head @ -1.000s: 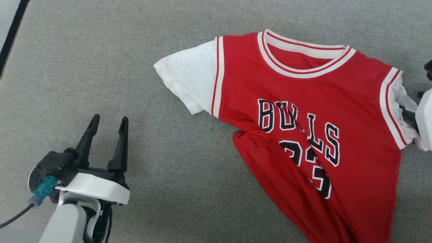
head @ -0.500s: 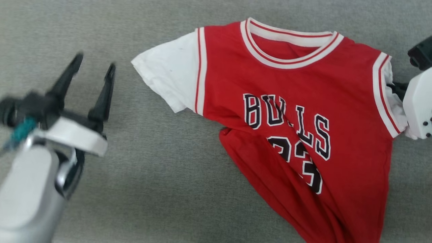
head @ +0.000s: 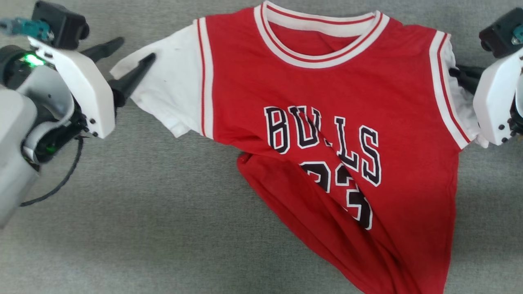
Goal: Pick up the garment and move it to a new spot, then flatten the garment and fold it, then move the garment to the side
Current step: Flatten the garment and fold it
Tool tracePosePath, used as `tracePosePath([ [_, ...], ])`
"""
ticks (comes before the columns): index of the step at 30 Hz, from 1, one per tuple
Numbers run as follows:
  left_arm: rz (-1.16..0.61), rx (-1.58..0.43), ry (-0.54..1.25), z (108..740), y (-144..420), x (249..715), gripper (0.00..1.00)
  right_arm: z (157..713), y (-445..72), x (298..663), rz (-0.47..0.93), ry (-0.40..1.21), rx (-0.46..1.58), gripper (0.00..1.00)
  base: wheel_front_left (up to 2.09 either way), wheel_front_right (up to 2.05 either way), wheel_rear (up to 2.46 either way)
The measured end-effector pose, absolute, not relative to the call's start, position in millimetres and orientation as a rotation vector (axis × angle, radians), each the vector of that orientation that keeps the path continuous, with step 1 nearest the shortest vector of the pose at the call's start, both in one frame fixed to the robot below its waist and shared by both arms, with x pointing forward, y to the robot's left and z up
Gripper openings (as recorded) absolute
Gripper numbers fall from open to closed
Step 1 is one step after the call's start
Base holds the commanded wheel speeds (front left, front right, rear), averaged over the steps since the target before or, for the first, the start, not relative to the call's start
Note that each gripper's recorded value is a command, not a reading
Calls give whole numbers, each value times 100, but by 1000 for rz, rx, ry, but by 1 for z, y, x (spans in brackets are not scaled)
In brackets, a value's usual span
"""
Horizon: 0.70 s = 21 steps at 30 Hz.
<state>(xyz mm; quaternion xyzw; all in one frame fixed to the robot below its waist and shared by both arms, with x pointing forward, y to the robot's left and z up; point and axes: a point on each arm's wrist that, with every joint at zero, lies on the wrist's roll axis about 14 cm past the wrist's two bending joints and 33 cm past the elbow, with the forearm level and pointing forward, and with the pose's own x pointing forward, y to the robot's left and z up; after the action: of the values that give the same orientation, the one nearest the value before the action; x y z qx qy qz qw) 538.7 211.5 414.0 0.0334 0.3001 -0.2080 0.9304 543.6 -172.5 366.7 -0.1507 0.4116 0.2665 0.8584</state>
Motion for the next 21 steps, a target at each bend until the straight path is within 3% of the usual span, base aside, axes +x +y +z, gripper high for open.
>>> tracePosePath([
  [5,-452,93,808,386,215,529,100,365,-172,544,564,859,-325,0,0,0,0],
  [14,-451,89,907,374,217,529,100,364,-171,543,574,859,-331,0,0,0,0],
  [15,-459,87,908,374,215,528,89,364,-171,543,574,859,-332,0,0,0,0],
  [17,-471,87,915,375,212,526,0,365,-171,543,574,854,-332,0,0,0,0],
  [21,-482,84,895,378,208,525,0,370,-170,544,572,825,-317,0,0,0,0],
])
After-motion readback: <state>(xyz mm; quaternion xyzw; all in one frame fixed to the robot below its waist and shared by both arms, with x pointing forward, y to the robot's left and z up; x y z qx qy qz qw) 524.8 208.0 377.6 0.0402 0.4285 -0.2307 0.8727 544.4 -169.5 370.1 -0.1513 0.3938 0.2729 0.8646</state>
